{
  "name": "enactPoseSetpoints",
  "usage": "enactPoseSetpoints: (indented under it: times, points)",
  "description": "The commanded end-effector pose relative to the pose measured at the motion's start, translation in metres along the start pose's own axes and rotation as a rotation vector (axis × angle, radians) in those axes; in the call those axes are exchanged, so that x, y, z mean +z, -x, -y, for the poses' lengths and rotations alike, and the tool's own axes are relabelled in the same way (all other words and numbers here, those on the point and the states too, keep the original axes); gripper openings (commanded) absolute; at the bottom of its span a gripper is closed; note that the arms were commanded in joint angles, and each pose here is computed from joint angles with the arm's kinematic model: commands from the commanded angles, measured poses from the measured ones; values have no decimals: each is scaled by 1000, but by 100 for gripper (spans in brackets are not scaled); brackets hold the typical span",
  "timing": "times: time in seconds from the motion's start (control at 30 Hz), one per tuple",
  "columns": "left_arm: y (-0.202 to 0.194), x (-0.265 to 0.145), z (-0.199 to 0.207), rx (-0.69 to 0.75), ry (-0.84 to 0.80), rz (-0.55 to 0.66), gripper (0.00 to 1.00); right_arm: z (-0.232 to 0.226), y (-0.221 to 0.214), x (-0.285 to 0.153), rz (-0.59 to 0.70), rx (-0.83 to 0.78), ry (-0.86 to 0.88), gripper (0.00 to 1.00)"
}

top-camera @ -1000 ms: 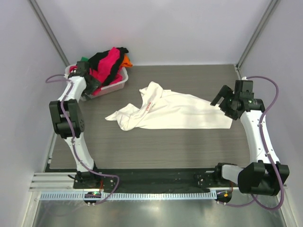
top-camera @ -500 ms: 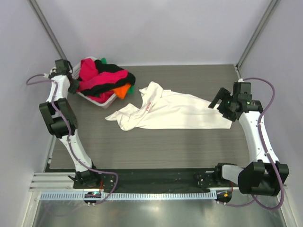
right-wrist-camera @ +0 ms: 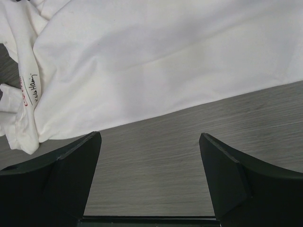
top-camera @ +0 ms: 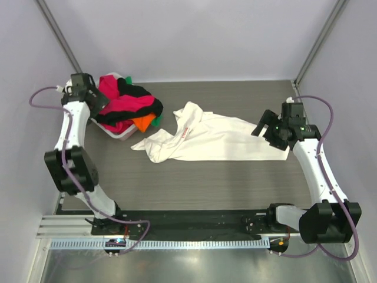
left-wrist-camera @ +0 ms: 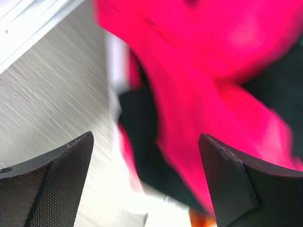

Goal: Fold and stack the t-shirts
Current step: Flatten the tshirt out

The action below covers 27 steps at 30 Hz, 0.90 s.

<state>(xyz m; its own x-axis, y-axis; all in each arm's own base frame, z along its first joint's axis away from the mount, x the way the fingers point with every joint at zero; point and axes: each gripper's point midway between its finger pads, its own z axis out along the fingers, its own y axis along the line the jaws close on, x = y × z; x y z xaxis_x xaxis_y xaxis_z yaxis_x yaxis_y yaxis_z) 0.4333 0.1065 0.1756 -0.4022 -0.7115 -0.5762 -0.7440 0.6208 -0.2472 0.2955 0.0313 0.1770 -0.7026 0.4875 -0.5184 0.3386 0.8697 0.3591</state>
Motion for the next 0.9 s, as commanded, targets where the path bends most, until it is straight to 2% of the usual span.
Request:
enactPoseSetpoints:
  times: [0.0, 0.07, 0.1, 0.17, 0.2, 0.3, 0.4, 0.53, 0.6, 0.63, 0.67, 0.77, 0.83, 0.87]
  points:
    - [-6, -72, 23, 121, -113, 120, 91, -19, 8, -10, 47, -23, 45, 91]
    - [-24, -86, 31, 186, -147, 125, 86, -21, 8, -12, 49, -26, 47, 91]
    - [-47, -93, 43, 244, -192, 97, 85, -22, 8, -14, 48, -28, 45, 91]
    - [-67, -92, 49, 291, -210, 56, 81, -22, 9, -18, 56, -34, 46, 91]
    - [-84, -85, 54, 321, -213, 8, 76, -22, 9, -19, 58, -34, 46, 91]
    - [-123, -68, 62, 400, -196, -106, 72, -21, 11, -24, 65, -40, 41, 91]
    - [-143, -56, 72, 460, -180, -153, 72, -20, 11, -25, 68, -46, 33, 92]
    - [-167, -17, 85, 528, -107, -236, 72, -18, 10, -22, 61, -48, 24, 91]
    - [-158, -8, 96, 541, -76, -227, 73, -16, 9, -20, 56, -50, 18, 92]
    - [-165, 12, 94, 568, -30, -248, 73, -15, 8, -19, 53, -52, 13, 91]
    - [-149, 10, 113, 555, -50, -201, 73, -14, 7, -16, 46, -55, 6, 91]
    - [-148, 36, 117, 552, 8, -225, 73, -9, 4, -10, 36, -56, -15, 92]
    - [-131, 40, 135, 513, -9, -198, 74, -7, 3, -5, 25, -59, -28, 91]
    - [-137, 58, 135, 517, 18, -214, 74, -6, 2, -3, 20, -60, -31, 91]
